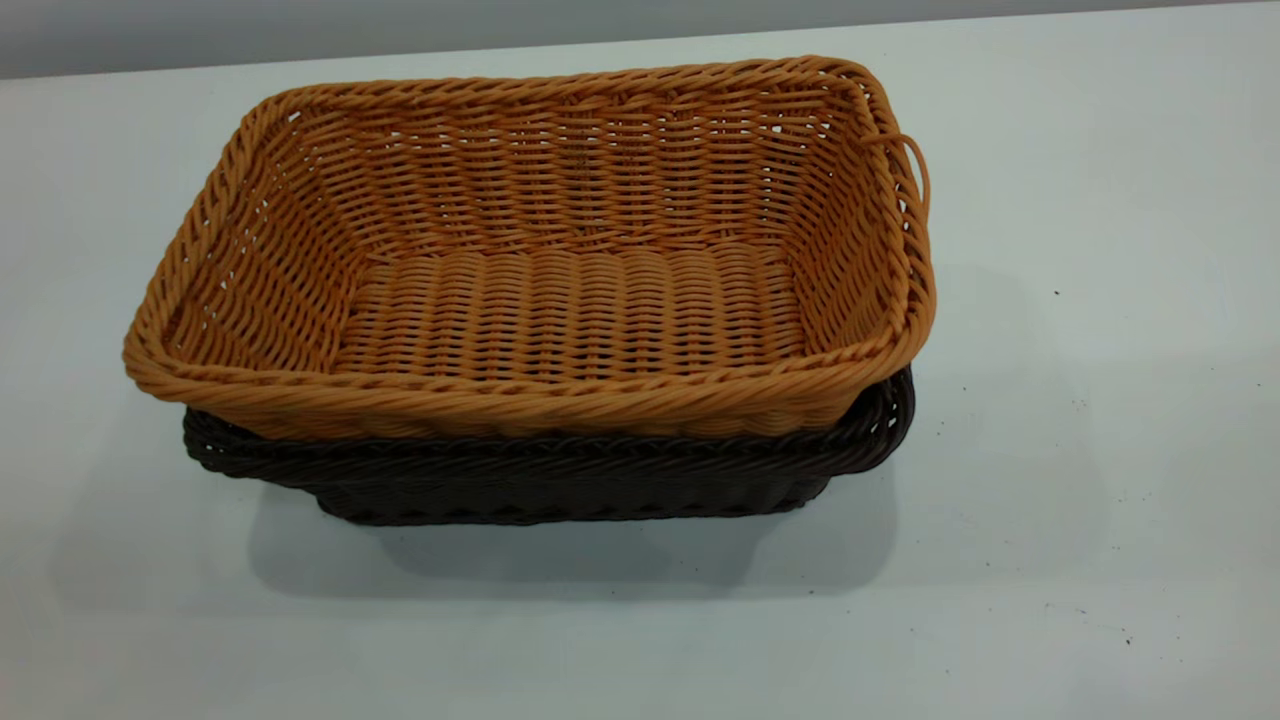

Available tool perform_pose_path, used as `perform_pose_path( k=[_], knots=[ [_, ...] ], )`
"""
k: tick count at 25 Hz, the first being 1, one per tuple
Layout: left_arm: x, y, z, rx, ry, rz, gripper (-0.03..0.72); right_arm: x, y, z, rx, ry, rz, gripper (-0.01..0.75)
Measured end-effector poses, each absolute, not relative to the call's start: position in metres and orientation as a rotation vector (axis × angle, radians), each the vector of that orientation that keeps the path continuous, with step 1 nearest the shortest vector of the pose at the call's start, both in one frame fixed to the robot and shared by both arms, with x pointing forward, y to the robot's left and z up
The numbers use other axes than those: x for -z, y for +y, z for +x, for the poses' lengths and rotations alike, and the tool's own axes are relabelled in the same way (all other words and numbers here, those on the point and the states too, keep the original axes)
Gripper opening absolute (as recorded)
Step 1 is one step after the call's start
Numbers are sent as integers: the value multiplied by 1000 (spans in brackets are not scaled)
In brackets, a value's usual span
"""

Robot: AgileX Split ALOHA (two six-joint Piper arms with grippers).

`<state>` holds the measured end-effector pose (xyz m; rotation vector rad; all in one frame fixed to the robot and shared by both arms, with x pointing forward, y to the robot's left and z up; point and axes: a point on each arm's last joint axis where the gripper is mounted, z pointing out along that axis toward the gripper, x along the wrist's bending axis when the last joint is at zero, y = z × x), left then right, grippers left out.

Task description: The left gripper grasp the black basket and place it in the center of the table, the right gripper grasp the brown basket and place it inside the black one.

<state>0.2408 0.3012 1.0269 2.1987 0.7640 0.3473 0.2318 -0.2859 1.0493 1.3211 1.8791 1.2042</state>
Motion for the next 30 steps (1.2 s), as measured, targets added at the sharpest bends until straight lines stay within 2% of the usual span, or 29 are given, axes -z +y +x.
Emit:
perform_pose_path(
  k=[7,16,30],
  knots=[
    [-1027,301,241,-391,862,2170,-1,-1049,-285,235,-1113,1732,1453,0],
    [-1027,302,240,-569,1263,2009,-1,-1049,-285,239,-1000,1539,1596,0],
    [-1027,302,239,-780,1739,1717,-1,-1049,-284,238,-997,1524,1597,0]
  ],
)
